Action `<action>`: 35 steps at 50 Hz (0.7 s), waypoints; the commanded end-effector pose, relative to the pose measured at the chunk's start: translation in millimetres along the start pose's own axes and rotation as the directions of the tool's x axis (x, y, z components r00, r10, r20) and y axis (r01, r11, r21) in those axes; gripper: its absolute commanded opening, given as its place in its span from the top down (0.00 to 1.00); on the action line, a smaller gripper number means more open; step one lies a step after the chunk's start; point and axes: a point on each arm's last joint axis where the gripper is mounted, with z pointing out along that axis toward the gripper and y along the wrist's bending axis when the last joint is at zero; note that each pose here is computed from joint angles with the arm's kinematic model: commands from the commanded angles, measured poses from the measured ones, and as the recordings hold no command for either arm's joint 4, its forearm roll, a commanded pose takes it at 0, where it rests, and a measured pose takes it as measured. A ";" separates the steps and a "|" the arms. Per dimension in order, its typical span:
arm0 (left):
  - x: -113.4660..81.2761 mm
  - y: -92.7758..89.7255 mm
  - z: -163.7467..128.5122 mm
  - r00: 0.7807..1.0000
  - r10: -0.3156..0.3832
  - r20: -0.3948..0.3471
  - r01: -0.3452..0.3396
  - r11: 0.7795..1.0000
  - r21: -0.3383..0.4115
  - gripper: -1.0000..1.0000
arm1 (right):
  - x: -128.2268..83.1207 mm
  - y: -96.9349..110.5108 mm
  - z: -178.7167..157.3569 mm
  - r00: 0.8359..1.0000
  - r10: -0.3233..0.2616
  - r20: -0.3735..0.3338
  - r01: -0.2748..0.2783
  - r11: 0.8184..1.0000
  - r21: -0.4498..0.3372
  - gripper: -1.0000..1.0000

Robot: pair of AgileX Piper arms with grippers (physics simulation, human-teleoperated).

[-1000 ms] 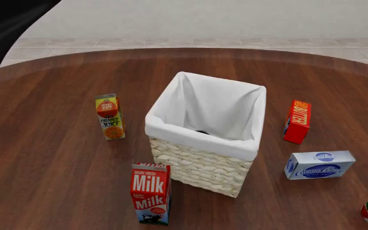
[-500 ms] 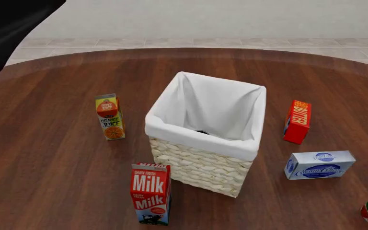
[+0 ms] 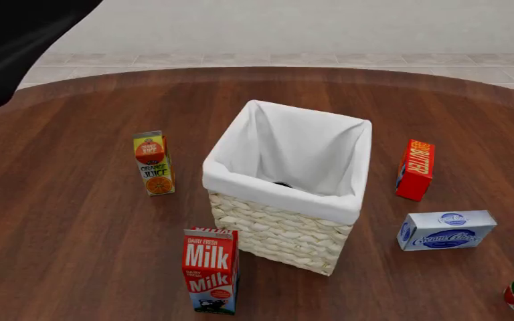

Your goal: Pick up the alphabet soup and the tomato sauce, and put them in the basket.

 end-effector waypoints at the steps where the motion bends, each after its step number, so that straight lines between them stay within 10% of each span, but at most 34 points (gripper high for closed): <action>1: 1.0 0.0 0.4 1.000 -0.001 -0.003 0.001 1.000 0.000 0.00 | 7.4 0.9 11.1 1.000 0.008 -0.021 -0.008 1.000 -0.003 0.00; 35: 6.7 1.1 2.6 1.000 -0.009 -0.010 0.009 1.000 -0.006 0.00 | 23.6 -0.5 34.7 0.997 0.022 -0.068 -0.022 1.000 0.000 0.00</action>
